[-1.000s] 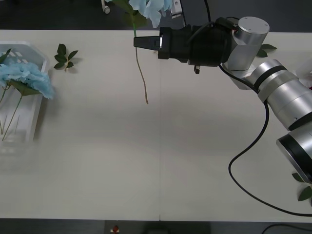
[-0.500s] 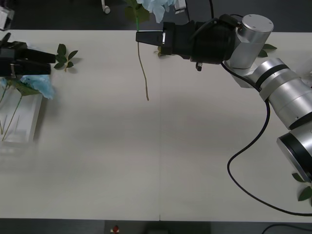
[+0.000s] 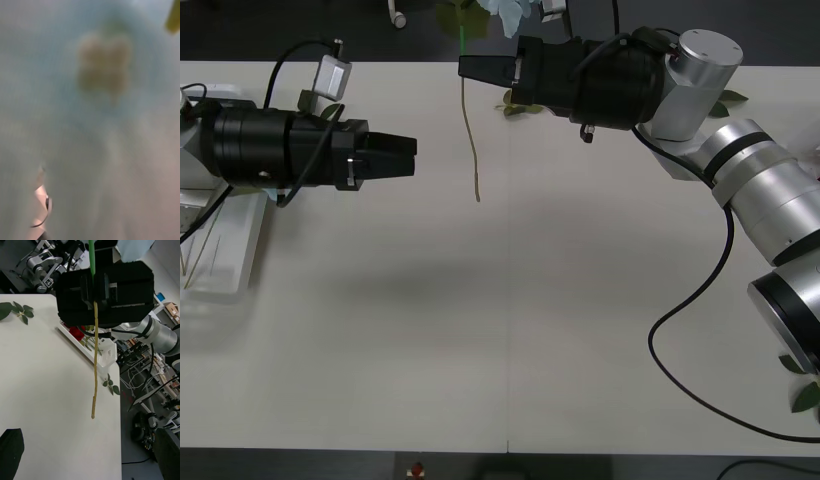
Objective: Put the red flowers into the right box and the blue flowers into the left box
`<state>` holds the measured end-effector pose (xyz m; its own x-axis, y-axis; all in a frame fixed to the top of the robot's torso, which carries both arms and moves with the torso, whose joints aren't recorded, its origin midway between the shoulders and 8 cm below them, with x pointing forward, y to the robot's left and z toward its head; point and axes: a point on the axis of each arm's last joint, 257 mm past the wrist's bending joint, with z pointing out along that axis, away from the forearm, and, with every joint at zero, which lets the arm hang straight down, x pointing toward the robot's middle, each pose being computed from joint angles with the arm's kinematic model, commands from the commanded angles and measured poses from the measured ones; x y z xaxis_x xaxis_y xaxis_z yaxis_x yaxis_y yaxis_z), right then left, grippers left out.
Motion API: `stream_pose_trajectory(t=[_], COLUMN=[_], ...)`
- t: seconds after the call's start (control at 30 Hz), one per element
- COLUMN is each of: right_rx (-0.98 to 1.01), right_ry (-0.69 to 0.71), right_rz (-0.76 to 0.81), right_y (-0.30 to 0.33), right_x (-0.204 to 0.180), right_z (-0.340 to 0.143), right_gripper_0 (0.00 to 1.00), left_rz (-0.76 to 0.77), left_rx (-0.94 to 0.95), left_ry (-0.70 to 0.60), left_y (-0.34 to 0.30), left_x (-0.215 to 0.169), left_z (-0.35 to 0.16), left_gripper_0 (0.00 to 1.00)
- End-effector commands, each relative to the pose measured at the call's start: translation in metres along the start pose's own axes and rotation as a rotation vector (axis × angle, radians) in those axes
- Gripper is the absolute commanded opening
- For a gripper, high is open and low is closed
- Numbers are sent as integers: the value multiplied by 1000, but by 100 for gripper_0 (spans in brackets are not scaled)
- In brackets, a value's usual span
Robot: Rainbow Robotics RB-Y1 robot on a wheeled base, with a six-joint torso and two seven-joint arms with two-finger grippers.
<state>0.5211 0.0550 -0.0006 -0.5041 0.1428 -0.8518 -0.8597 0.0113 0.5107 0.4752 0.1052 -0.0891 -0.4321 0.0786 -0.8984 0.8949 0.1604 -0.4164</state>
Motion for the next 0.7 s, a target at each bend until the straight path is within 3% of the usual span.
stream_pose_trajectory(t=[0.03, 0.63, 0.67, 0.7], right_rx=[-53, -49, -47, -50], right_ry=[5, 4, 5, 2], right_rz=[-16, -13, -15, -14], right_y=[23, 22, 22, 22], right_x=[-17, -18, -18, -19], right_z=[15, 15, 14, 14], right_gripper_0=[0, 0, 0, 0], left_rz=[-22, -64, -67, -64], left_rx=[40, 119, 122, 123], left_ry=[-21, -28, -30, -29], left_y=[-14, -33, -34, -34], left_x=[-14, -3, -2, -2], left_z=[27, 79, 81, 83], left_gripper_0=[100, 100, 97, 88])
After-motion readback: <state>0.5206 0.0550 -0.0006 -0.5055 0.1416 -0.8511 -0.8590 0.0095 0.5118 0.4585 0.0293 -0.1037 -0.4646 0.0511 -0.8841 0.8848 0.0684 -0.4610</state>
